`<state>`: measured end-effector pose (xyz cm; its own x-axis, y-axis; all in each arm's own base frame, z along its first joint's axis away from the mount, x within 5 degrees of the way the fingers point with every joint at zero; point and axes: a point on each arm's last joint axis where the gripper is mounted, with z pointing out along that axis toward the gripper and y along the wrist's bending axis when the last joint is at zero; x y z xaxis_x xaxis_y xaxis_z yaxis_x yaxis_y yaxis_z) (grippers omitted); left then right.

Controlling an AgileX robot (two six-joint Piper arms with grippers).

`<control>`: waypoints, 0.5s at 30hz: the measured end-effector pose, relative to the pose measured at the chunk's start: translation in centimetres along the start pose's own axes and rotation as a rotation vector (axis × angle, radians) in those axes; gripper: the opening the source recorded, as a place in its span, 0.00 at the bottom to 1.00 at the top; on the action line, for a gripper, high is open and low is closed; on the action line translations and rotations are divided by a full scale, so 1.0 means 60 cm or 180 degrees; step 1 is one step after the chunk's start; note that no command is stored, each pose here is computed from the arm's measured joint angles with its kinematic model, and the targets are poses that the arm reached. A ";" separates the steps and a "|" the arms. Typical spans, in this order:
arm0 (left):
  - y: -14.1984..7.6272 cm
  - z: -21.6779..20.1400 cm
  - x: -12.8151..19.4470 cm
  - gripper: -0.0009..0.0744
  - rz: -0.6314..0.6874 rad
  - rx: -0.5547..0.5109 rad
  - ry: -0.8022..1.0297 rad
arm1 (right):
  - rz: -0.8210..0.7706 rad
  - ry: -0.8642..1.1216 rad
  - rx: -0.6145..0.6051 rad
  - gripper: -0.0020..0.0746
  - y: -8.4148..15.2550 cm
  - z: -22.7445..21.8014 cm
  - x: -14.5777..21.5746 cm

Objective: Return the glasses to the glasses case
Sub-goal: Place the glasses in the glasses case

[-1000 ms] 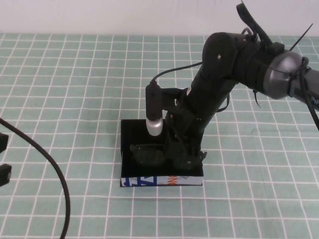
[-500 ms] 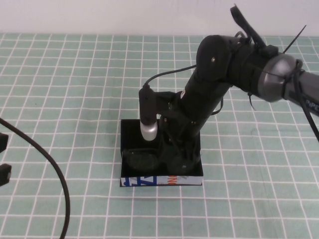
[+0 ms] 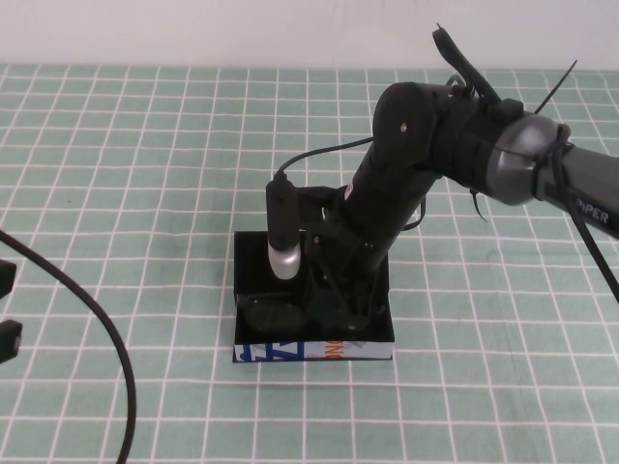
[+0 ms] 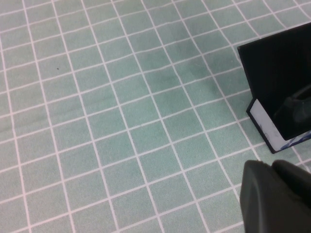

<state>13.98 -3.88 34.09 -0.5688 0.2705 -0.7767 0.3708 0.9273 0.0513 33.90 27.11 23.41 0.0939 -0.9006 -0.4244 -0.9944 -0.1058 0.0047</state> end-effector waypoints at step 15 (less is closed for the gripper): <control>0.000 0.000 0.000 0.01 0.0007 -0.0005 0.0007 | -0.0008 0.0003 0.0045 0.05 -0.002 0.000 0.000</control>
<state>13.97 -3.86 34.07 -0.5696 0.2731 -0.7752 0.3708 0.9271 0.0541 34.03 27.12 23.41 0.0965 -0.9007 -0.4235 -0.9947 -0.1022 -0.0093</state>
